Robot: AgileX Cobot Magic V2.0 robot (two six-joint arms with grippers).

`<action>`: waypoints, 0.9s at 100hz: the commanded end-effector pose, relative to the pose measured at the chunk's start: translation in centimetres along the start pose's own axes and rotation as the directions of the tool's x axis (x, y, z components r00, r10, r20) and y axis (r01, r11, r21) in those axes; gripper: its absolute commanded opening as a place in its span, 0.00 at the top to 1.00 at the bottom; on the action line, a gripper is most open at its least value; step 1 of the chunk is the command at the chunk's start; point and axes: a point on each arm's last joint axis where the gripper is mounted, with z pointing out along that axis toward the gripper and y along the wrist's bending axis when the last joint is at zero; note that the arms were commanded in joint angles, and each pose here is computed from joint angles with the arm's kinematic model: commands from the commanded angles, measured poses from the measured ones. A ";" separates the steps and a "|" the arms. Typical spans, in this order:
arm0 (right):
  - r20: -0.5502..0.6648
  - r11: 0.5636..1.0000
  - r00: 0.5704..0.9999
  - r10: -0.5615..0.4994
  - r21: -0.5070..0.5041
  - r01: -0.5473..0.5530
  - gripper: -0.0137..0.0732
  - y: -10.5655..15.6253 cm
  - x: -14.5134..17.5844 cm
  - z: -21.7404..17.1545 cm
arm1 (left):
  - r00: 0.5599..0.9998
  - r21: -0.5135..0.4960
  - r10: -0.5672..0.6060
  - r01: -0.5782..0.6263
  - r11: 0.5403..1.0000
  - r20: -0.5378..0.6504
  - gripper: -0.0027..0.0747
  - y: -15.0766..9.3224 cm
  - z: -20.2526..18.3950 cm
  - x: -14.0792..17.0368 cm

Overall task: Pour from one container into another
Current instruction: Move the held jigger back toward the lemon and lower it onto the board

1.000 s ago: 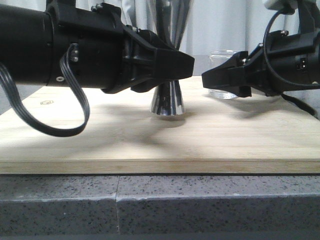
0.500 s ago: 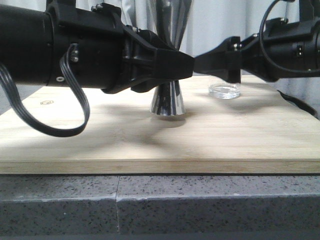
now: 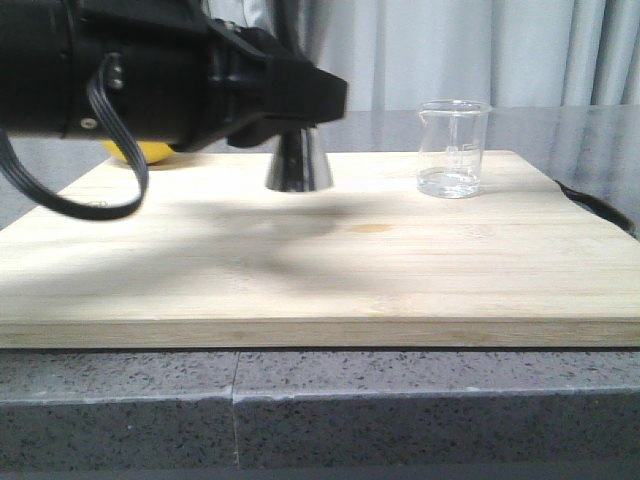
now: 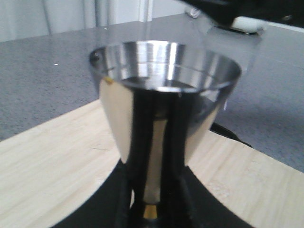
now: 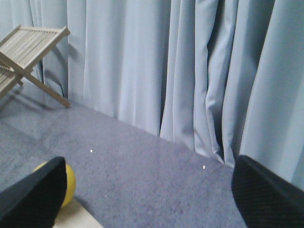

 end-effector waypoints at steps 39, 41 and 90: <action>0.275 0.991 0.953 -0.131 0.013 0.133 0.11 1.6 -8.7 -2.7 | 0.986 -0.074 0.057 -0.046 0.996 0.155 0.99 3.6 -1.6 -3.3; 0.270 0.991 0.954 -0.131 0.015 0.132 0.11 1.6 -8.6 -2.7 | 0.986 -0.074 0.057 -0.046 0.996 0.155 0.99 3.6 -1.6 -3.3; 0.239 0.991 0.962 -0.134 0.031 0.130 0.11 1.4 -8.4 -2.7 | 0.990 -0.075 0.072 -0.063 0.995 0.122 0.99 3.6 -1.6 -3.0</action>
